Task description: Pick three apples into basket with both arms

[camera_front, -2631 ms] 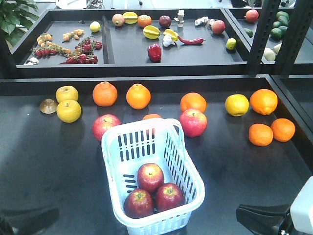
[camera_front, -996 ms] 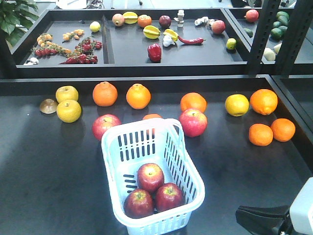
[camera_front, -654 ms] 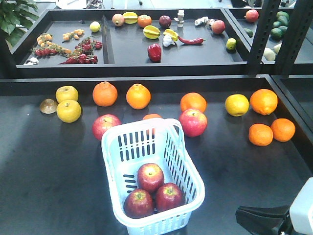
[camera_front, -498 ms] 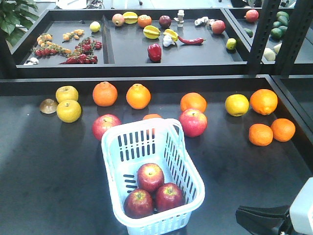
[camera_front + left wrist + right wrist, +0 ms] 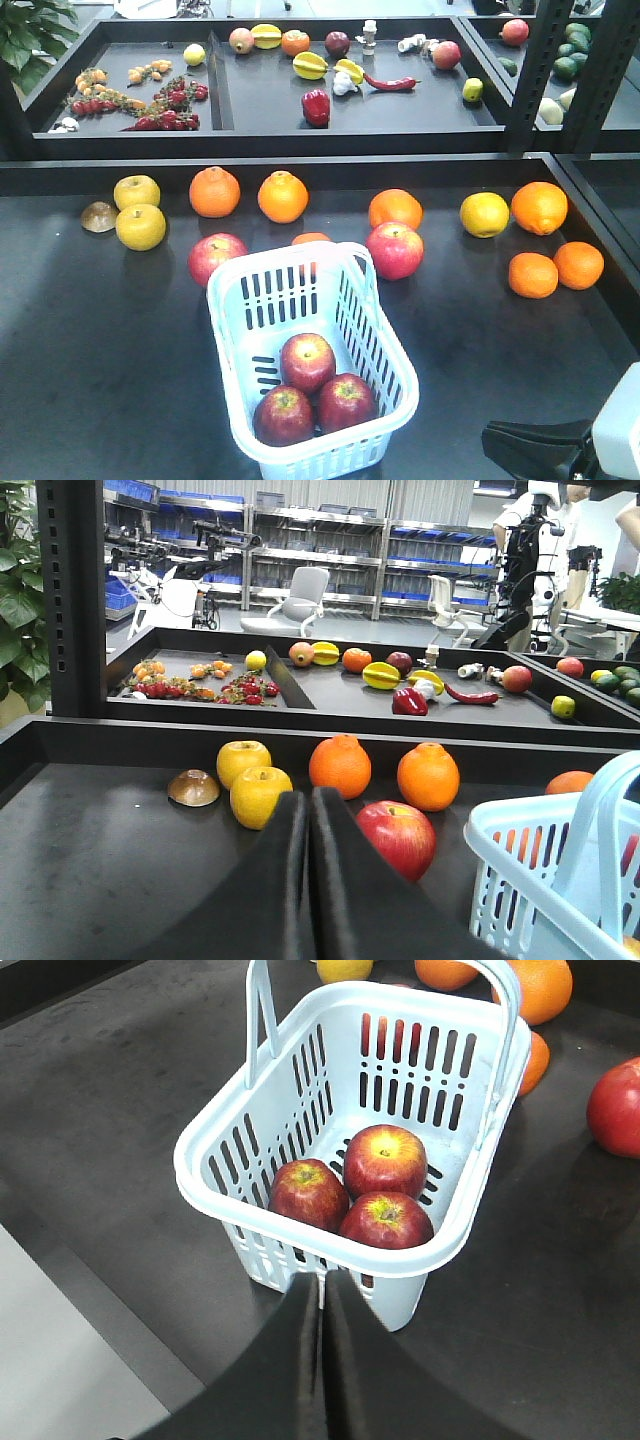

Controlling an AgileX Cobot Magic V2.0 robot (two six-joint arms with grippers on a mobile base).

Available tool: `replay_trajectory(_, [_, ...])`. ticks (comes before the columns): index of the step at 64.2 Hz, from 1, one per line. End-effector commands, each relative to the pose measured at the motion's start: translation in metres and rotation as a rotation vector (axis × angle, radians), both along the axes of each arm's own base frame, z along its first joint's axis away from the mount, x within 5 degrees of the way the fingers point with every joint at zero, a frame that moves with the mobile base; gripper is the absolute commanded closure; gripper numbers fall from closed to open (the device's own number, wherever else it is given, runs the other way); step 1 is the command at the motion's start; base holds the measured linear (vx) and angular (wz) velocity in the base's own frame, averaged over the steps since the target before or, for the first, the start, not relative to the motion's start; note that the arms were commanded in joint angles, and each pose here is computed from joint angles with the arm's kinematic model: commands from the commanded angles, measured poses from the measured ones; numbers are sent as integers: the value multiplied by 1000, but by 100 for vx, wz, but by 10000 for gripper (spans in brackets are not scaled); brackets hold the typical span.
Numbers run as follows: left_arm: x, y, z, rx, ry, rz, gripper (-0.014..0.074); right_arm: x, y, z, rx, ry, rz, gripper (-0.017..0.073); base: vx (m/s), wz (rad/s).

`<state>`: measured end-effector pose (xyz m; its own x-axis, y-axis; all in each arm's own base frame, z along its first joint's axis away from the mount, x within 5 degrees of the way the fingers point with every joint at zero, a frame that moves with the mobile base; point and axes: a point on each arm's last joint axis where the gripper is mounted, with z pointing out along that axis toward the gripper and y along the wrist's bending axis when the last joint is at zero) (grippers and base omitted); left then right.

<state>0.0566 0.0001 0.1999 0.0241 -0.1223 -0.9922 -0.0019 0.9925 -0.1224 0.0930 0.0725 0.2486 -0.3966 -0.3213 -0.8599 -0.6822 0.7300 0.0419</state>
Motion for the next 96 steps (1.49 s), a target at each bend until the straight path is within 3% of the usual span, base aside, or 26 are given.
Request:
replay_trajectory(1, [-3, 1, 17, -3, -118, 12, 599, 4, 0, 11, 34, -49, -27, 564, 0, 0])
replay_trajectory(23, [-3, 1, 17, -3, -118, 12, 599, 4, 0, 11, 35, -47, -29, 564, 0, 0])
replay_trajectory(29, [-3, 1, 17, -3, -118, 12, 599, 1, -4, 13, 8, -87, -35, 564, 0, 0])
replay_trajectory(33, [-3, 1, 17, -3, -118, 12, 599, -4, -10, 14, 16, -109, -73, 564, 0, 0])
replay_trajectory(42, [-3, 1, 17, -3, -118, 12, 599, -19, -28, 1, 138, -156, -241, 564, 0, 0])
replay_trajectory(51, [-3, 1, 17, -3, -118, 12, 599, -35, -43, -23, 217, -198, -337, 564, 0, 0])
replay_trajectory(66, [-3, 1, 17, -3, -118, 12, 599, -44, -55, -51, 248, -255, -455, 564, 0, 0])
replay_trajectory(74, [-3, 1, 17, -3, -118, 12, 599, -42, -61, -61, 235, -254, -574, 564, 0, 0])
replay_trajectory(81, [-3, 1, 17, -3, -118, 12, 599, -39, -65, -69, 271, -260, -670, 564, 0, 0])
replay_trajectory(96, [-3, 1, 17, -3, -118, 12, 599, -37, -72, -63, 282, -375, -794, 564, 0, 0])
